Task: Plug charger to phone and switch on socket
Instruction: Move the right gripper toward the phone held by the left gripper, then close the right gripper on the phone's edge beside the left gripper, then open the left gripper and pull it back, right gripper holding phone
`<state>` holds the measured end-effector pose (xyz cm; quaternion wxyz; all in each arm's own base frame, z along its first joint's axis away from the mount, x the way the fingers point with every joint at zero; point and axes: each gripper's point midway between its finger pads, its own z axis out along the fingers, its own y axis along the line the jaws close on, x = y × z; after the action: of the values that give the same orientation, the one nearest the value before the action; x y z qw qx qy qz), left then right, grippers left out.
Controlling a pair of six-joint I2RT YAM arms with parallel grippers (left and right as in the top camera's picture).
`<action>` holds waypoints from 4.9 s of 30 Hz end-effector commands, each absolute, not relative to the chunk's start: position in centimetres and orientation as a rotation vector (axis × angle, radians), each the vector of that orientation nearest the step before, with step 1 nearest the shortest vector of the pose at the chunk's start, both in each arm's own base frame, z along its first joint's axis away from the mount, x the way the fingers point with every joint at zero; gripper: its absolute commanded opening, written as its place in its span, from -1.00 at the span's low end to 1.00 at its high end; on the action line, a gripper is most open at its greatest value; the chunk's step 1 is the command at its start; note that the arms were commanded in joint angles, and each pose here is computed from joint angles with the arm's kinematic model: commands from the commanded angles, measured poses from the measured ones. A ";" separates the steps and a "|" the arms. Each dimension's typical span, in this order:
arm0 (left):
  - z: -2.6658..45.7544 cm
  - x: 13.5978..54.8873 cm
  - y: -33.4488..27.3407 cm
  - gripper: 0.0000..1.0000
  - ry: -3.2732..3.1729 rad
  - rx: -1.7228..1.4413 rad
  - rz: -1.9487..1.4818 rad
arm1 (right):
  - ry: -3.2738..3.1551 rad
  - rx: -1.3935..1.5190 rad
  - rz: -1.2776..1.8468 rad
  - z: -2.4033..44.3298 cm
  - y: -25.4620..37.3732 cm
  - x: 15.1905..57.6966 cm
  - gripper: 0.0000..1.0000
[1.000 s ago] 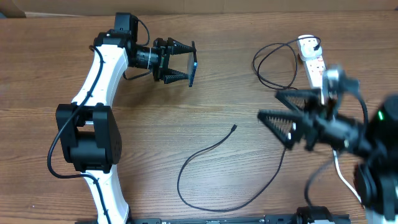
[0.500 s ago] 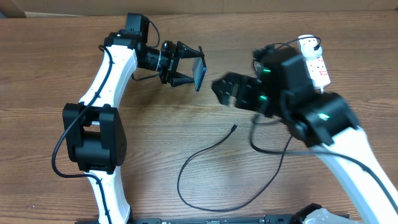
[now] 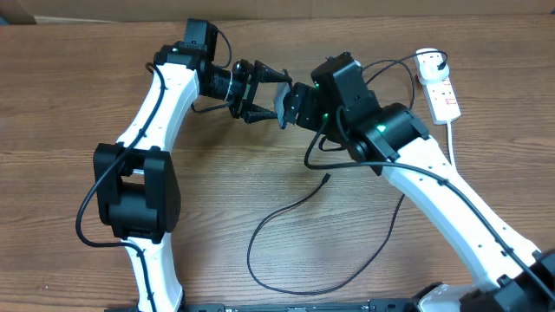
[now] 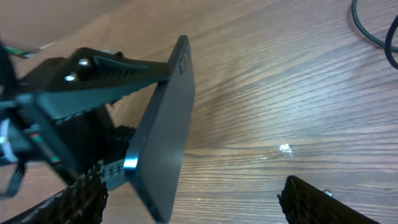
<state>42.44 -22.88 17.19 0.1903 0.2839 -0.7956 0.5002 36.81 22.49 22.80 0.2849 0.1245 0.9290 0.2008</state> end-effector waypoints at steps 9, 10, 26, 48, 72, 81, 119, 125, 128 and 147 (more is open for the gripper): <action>17.6 42.3 -24.4 0.33 -2.223 0.859 1.343 | 2.450 0.328 0.532 23.0 23.6 37.7 0.46; 17.6 42.2 -24.6 0.33 -2.224 0.854 1.341 | 2.461 0.329 0.522 22.5 23.6 37.8 0.47; 17.1 42.1 -24.8 0.33 -2.259 0.852 1.321 | 2.485 0.356 0.405 20.7 22.5 38.2 -0.07; 16.9 42.2 -24.7 0.33 -2.226 0.925 1.285 | 2.507 0.332 0.399 20.1 23.3 37.7 -0.20; 16.7 41.9 -25.4 0.34 -2.240 0.920 1.265 | 2.521 0.331 0.387 19.2 23.5 37.9 -0.37; 16.7 41.9 -25.3 0.36 -2.241 0.920 1.265 | 2.514 0.331 0.393 19.0 23.8 38.3 -0.47; 16.7 42.0 -25.3 0.40 -2.236 0.936 1.260 | 2.510 0.332 0.403 19.1 24.0 38.4 -0.93; 16.8 42.4 -25.4 0.67 -2.289 0.873 1.303 | 2.509 0.332 0.400 19.1 23.9 38.4 -0.93; 16.5 43.1 -25.1 0.84 -2.382 0.812 1.335 | 2.502 0.340 0.397 19.3 23.5 38.7 -0.93; 27.1 44.4 -17.8 0.98 -3.117 0.168 1.573 | 2.427 0.511 0.634 24.8 17.1 39.7 -0.93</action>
<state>45.55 -19.27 17.92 -0.0385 0.1431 -0.8844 0.4425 40.01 17.23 20.17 0.2661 0.1975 0.9282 0.1693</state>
